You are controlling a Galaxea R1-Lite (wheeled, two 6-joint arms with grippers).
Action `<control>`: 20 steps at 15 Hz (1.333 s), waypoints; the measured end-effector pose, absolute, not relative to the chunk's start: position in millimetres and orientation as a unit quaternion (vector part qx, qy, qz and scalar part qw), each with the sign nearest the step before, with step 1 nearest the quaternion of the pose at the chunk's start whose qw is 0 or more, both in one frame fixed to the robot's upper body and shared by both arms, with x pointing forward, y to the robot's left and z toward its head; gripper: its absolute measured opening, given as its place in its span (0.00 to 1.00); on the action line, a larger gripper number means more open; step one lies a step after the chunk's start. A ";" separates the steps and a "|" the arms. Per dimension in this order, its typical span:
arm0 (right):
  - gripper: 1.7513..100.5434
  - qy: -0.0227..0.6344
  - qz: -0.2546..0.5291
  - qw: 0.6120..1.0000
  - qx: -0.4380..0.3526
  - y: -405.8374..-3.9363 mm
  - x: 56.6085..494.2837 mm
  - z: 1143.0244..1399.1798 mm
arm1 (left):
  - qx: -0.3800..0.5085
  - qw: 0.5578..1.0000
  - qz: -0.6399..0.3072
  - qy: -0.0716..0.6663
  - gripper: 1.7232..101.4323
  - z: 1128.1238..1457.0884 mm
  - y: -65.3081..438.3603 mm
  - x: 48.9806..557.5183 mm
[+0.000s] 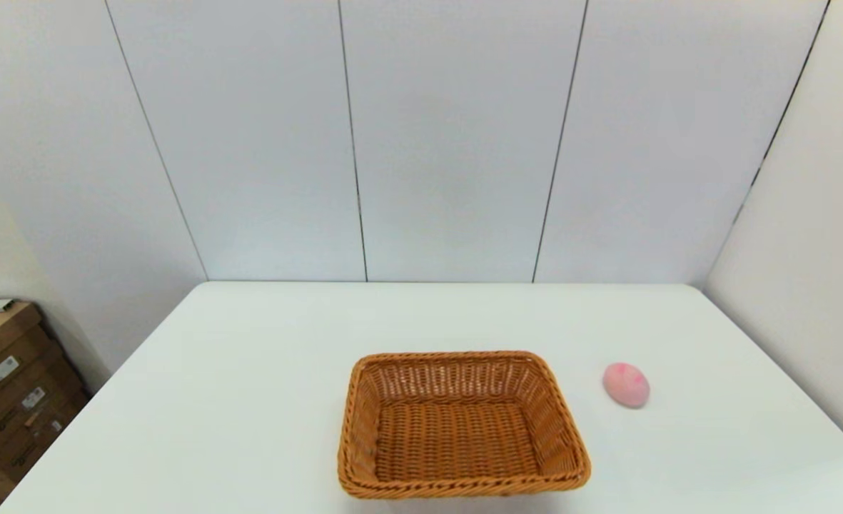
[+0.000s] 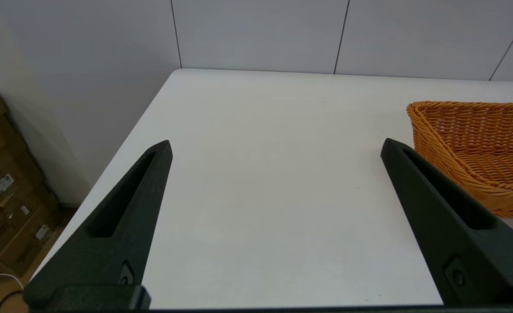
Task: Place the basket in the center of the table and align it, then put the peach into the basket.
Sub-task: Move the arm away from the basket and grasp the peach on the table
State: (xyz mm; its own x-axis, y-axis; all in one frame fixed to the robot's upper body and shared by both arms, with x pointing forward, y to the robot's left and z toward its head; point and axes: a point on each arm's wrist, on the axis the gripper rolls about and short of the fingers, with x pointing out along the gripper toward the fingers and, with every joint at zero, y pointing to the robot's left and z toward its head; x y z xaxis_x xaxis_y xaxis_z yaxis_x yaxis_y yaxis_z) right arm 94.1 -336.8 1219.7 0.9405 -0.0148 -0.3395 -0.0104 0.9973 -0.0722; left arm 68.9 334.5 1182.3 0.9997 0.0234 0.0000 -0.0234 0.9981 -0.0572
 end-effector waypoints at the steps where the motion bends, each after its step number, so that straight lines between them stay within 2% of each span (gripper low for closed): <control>1: 0.96 0.209 0.001 0.977 -0.038 -336.8 109.2 1228.2 | -0.030 0.999 0.012 0.000 0.96 1182.3 334.5 68.9; 3: 0.96 0.281 0.006 0.959 -0.040 -336.6 155.7 1241.1 | -0.033 0.999 0.012 -0.001 0.96 1182.4 334.5 68.9; 6: 0.96 0.349 0.018 0.936 -0.046 -333.0 238.3 1230.9 | -0.033 0.999 0.011 0.000 0.96 1182.4 334.4 68.9; 8: 0.96 0.363 0.025 0.931 -0.042 -327.0 287.9 1212.5 | -0.034 0.999 0.011 0.000 0.96 1182.4 334.4 68.9; 11: 0.96 0.334 0.030 0.942 -0.016 -314.4 347.4 1194.3 | -0.035 0.999 0.011 0.000 0.96 1182.4 334.4 68.9; 15: 0.96 0.362 0.032 0.931 -0.015 -308.8 374.8 1167.2 | -0.035 0.999 0.011 -0.001 0.96 1182.4 334.4 68.9; 20: 0.96 0.392 0.026 0.919 -0.017 -310.4 382.2 1147.0 | -0.039 0.999 0.012 -0.001 0.96 1182.5 334.5 68.9</control>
State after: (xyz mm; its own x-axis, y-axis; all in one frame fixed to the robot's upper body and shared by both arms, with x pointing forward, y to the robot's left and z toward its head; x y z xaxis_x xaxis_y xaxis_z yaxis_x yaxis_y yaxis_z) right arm 382.2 -310.4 1147.0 0.6913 0.0338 -0.7218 -0.0607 0.9981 -0.0113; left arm 68.9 334.5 1182.5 0.9997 0.0238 0.0009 -0.0237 0.9967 -0.0778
